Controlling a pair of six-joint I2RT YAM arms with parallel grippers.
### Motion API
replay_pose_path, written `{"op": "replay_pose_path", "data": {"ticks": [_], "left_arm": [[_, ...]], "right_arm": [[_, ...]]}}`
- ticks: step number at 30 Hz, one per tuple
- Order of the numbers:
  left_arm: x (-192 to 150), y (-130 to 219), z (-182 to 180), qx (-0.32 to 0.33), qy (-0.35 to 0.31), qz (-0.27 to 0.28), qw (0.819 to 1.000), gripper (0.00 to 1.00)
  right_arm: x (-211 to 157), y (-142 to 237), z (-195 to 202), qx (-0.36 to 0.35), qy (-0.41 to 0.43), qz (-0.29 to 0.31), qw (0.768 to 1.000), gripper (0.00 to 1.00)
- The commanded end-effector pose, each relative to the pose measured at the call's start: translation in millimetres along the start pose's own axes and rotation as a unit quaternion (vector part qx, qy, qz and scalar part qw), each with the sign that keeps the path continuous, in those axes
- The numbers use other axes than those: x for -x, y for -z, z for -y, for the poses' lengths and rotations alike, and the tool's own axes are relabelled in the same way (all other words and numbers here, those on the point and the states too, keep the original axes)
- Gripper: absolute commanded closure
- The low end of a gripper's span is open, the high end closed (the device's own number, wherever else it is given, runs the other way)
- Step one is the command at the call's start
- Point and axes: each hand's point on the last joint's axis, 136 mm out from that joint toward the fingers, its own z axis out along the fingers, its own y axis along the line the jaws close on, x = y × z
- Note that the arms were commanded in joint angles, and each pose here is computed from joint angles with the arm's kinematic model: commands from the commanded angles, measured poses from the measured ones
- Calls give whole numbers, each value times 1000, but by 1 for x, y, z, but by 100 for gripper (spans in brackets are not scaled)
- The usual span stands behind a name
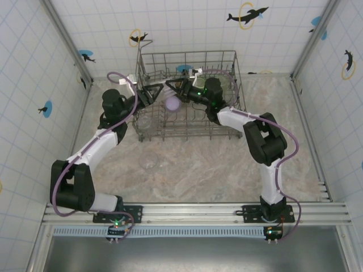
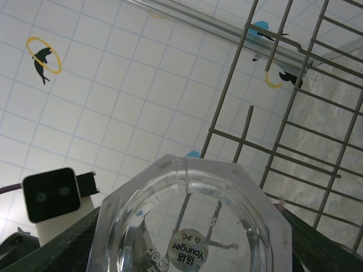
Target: Load the cups into the dish rack
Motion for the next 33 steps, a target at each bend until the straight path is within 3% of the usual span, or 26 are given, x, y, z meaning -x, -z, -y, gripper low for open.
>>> {"op": "replay_pose_path", "data": {"ticks": [1,6,16,24,33], "left_arm": [[10,4,12,18,-48,2,999,15],[15,7,8,56,-76,-3,996,3],[40,26,-4,149,-118,18,982,3],[66,53,-25,248,-140,54,957,3],[81,76,-65,340,-126,73,929,3]], "right_arm": [[13,1,-36,11,66,6,998,48],[17,2,-35,-3,86,7,996,49],[26,-9,-29,-50,161,-11,986,49],[22,-24,-22,-113,288,-52,949,49],[7,-34,-13,-118,385,-116,908,50]]}}
